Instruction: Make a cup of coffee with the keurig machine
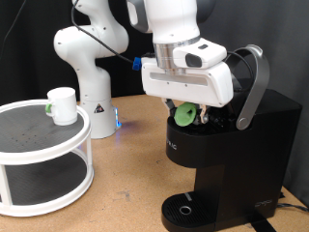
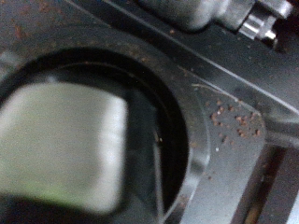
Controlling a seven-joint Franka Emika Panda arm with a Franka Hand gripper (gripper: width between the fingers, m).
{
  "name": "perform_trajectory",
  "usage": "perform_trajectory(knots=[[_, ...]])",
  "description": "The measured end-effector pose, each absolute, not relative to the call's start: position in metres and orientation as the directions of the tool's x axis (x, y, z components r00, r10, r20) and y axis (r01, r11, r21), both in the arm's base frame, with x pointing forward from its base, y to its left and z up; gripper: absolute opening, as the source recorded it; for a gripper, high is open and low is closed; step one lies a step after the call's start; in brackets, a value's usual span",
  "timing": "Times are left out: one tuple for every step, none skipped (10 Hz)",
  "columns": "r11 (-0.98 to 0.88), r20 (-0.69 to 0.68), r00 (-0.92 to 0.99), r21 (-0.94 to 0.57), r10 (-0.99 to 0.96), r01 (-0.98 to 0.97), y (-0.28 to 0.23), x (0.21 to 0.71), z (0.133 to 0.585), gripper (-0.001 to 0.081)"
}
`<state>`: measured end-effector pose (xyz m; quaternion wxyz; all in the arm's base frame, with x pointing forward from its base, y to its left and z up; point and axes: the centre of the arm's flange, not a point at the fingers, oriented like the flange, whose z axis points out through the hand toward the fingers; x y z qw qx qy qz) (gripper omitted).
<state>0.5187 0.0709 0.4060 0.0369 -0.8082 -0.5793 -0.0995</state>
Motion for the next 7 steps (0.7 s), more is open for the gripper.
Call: perform_trajectory(knots=[[-0.326, 0.204, 0.309, 0.056, 0.929, 0.944, 0.0709, 0.5187, 0.406, 0.0639], [-0.326, 0.204, 0.309, 0.056, 0.929, 0.944, 0.0709, 0.5186, 0.406, 0.0639], [-0.326, 0.204, 0.309, 0.056, 0.929, 0.944, 0.0709, 0.5186, 0.406, 0.077], [-0.327, 0.205, 0.31, 0.055, 0.928, 0.943, 0.071, 0.5186, 0.4059, 0.0798], [-0.328, 0.206, 0.311, 0.054, 0.928, 0.943, 0.071, 0.5186, 0.4059, 0.0798], [-0.331, 0.209, 0.314, 0.053, 0.926, 0.942, 0.0711, 0.5186, 0.4059, 0.0803], [-0.336, 0.215, 0.318, 0.05, 0.923, 0.941, 0.0712, 0.5187, 0.406, 0.0803]])
